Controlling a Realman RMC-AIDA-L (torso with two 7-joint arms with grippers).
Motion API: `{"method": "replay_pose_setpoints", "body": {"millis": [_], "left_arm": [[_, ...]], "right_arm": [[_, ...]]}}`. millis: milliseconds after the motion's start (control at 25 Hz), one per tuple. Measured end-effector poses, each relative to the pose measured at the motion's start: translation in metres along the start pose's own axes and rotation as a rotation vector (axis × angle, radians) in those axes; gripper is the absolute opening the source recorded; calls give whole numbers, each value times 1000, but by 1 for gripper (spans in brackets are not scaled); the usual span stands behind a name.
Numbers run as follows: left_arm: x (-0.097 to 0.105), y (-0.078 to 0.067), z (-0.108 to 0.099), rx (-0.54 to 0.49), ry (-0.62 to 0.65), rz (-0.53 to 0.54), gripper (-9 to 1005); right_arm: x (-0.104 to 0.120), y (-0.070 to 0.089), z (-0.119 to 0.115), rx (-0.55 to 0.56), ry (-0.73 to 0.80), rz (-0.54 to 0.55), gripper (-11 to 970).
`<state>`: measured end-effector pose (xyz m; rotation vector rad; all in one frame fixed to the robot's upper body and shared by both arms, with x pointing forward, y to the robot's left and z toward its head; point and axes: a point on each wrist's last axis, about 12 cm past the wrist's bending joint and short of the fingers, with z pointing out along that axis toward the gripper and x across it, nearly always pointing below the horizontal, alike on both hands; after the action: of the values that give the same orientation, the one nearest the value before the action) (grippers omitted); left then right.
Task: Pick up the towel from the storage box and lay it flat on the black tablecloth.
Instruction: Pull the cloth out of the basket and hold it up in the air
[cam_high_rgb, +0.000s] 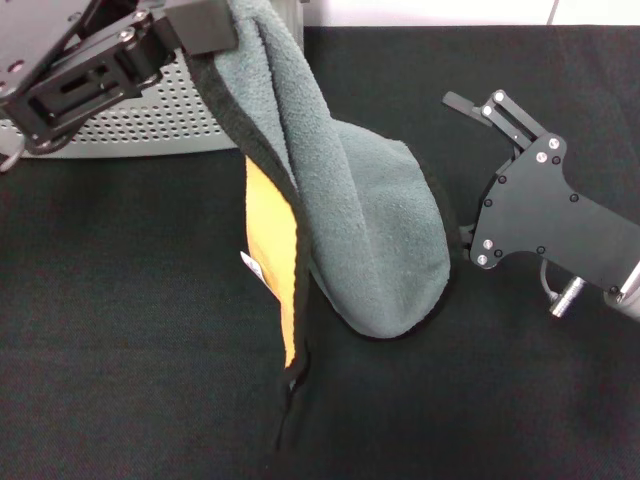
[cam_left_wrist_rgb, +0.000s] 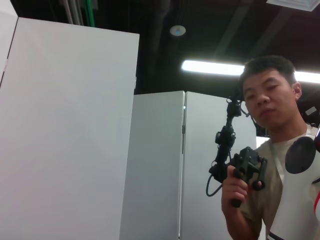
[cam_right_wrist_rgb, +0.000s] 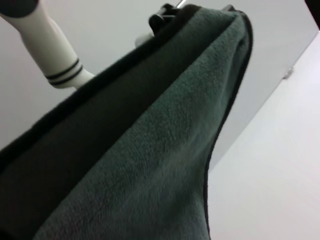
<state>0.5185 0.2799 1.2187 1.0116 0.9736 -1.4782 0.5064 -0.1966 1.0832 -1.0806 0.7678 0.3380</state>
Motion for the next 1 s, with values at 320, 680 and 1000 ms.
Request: {"method": "replay_pose_setpoints", "body": {"millis": [320, 680, 1000], "left_arm": [[2, 0, -3, -19, -15, 2, 58], [3, -1, -6, -32, -16, -5, 60], [5, -3, -9, -41, -17, -11, 62]], "right_arm": [[1, 7, 0, -29, 7, 1, 794], [-1, 10, 1, -44, -3, -35, 569], [0, 4, 0, 18, 13, -91, 369]]}}
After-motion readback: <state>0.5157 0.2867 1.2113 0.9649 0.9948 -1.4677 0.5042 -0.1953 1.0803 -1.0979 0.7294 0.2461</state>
